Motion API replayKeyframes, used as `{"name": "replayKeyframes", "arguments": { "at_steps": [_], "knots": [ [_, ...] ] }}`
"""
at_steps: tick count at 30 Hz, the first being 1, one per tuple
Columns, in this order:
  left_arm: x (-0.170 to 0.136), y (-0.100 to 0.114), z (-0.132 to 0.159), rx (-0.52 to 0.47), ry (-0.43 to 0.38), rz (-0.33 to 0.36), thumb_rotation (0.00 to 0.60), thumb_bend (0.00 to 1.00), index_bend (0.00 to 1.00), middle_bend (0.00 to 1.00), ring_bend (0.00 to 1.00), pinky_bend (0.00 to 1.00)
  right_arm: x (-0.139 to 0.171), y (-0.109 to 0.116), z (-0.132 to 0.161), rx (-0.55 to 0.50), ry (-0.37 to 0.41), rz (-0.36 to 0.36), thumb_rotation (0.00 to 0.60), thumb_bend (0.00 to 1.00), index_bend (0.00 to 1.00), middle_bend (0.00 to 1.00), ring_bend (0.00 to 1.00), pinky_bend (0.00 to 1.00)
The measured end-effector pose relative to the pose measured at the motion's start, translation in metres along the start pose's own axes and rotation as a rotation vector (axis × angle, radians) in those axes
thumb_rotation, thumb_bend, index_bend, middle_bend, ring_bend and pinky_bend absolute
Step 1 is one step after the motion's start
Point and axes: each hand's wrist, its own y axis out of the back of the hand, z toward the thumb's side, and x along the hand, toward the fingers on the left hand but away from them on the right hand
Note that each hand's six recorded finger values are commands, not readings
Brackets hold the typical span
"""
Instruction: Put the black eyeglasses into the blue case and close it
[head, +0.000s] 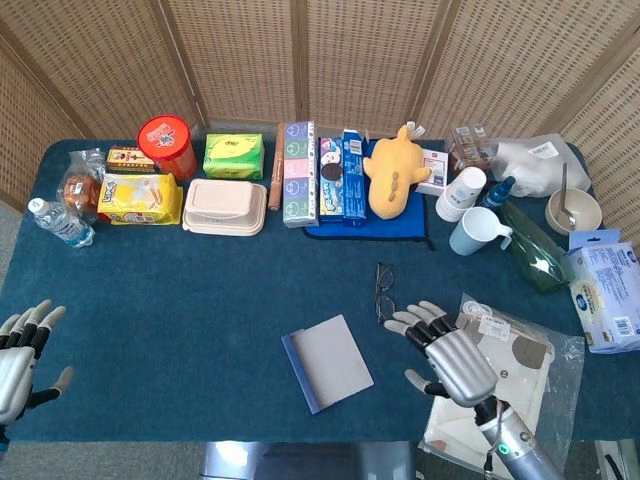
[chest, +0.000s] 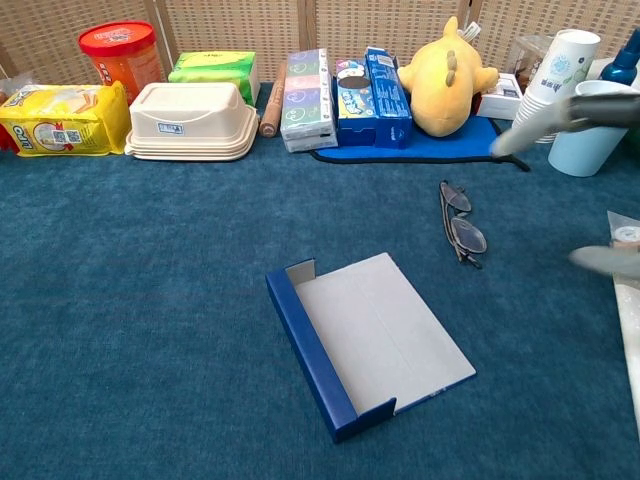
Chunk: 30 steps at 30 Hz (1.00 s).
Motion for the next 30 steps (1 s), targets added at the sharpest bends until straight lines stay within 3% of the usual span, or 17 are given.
{"name": "replayKeyframes", "arguments": {
  "at_steps": [4,11,19,30],
  "knots": [
    [0.007,0.001,-0.004,0.008,0.010,-0.003,0.600,0.32,0.06,0.01,0.00,0.00,-0.032,-0.016,0.031,-0.023,0.129,0.085,0.600,0.22,0.19,0.19,0.15,0.15],
    [0.017,0.008,-0.008,0.023,0.012,0.010,0.600,0.32,0.06,0.01,0.00,0.00,-0.088,-0.035,0.085,-0.063,0.289,0.158,0.600,0.01,0.16,0.19,0.11,0.15],
    [0.025,0.015,-0.016,0.031,0.026,0.026,0.600,0.32,0.05,0.01,0.00,0.00,-0.133,-0.049,0.113,-0.062,0.309,0.152,0.600,0.00,0.09,0.16,0.06,0.14],
    [0.030,0.028,-0.020,0.037,0.020,0.071,0.600,0.32,0.04,0.01,0.00,0.00,-0.165,-0.071,0.149,-0.046,0.318,0.170,0.600,0.00,0.00,0.11,0.02,0.14]
  ]
}}
